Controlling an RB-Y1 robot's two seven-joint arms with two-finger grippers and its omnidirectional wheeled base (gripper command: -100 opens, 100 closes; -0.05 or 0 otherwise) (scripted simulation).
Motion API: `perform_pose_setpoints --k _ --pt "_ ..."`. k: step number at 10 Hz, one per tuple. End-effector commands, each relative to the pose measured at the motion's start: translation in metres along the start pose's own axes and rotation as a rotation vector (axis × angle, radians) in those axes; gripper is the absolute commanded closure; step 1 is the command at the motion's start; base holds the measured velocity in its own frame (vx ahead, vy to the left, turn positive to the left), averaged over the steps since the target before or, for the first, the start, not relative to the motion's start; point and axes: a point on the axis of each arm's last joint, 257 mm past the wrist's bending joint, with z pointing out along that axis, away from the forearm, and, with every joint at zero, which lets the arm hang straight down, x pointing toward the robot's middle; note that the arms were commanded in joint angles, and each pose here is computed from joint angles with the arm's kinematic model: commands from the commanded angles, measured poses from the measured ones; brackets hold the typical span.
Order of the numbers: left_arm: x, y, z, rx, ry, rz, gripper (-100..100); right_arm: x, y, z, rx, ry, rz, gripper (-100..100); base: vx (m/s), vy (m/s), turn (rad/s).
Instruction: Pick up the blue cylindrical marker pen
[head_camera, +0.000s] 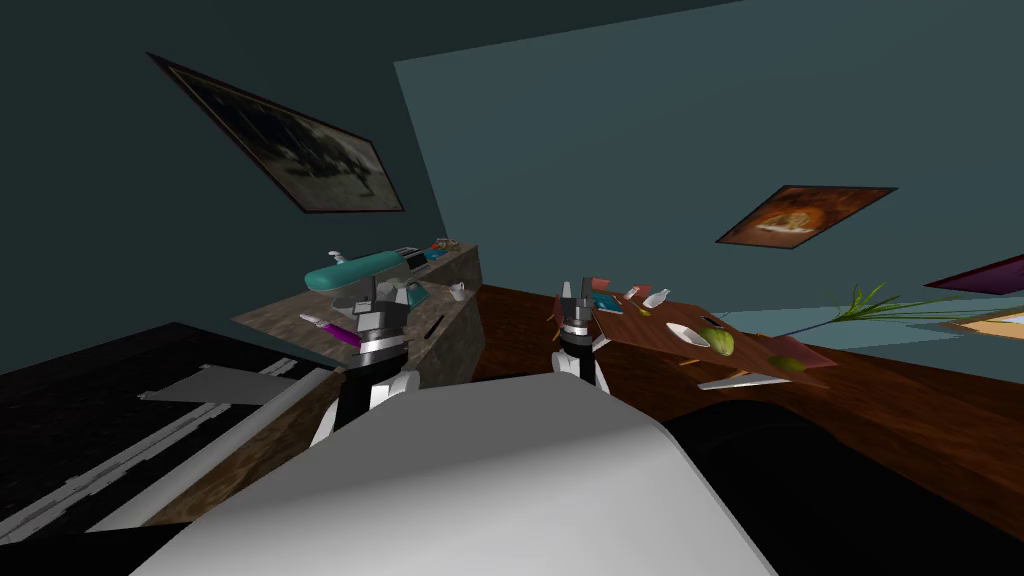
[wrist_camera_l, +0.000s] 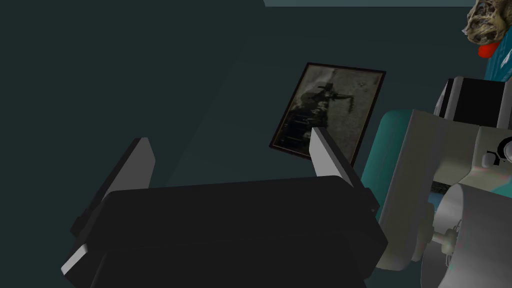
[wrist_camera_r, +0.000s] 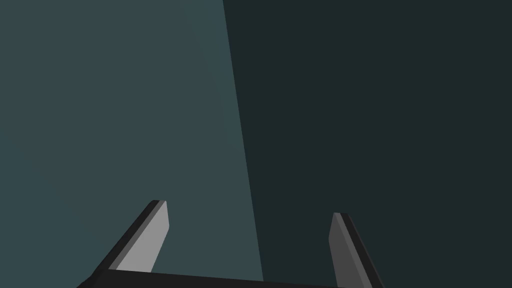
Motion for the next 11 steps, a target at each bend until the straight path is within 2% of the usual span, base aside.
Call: perform_pose_setpoints --k 1,5,8,9,10,11 --pt "0.0 0.004 0.0 -0.014 0.026 0.005 -100 0.0 0.0 0.0 0.0 0.0 0.0 0 0.013 -0.017 0.013" --pt "-0.012 0.024 -0.001 -0.1 0.067 -0.007 -100 0.0 0.0 0.0 0.0 0.0 0.0 0 0.05 -0.043 0.032" --pt "-0.033 0.043 -0.003 -0.19 0.057 -0.047 -100 0.0 0.0 0.0 0.0 0.0 0.0 0 0.077 -0.077 0.048" --pt "-0.034 0.045 -0.003 -0.197 0.056 -0.047 -100 0.0 0.0 0.0 0.0 0.0 0.0 0 0.061 -0.062 0.022" --pt "-0.043 0.052 -0.004 -0.232 0.046 -0.064 -100 0.0 0.0 0.0 0.0 0.0 0.0 0 0.073 -0.057 0.023" --pt "-0.043 0.052 -0.004 -0.234 0.046 -0.064 -100 0.0 0.0 0.0 0.0 0.0 0.0 0 0.049 -0.04 0.027"
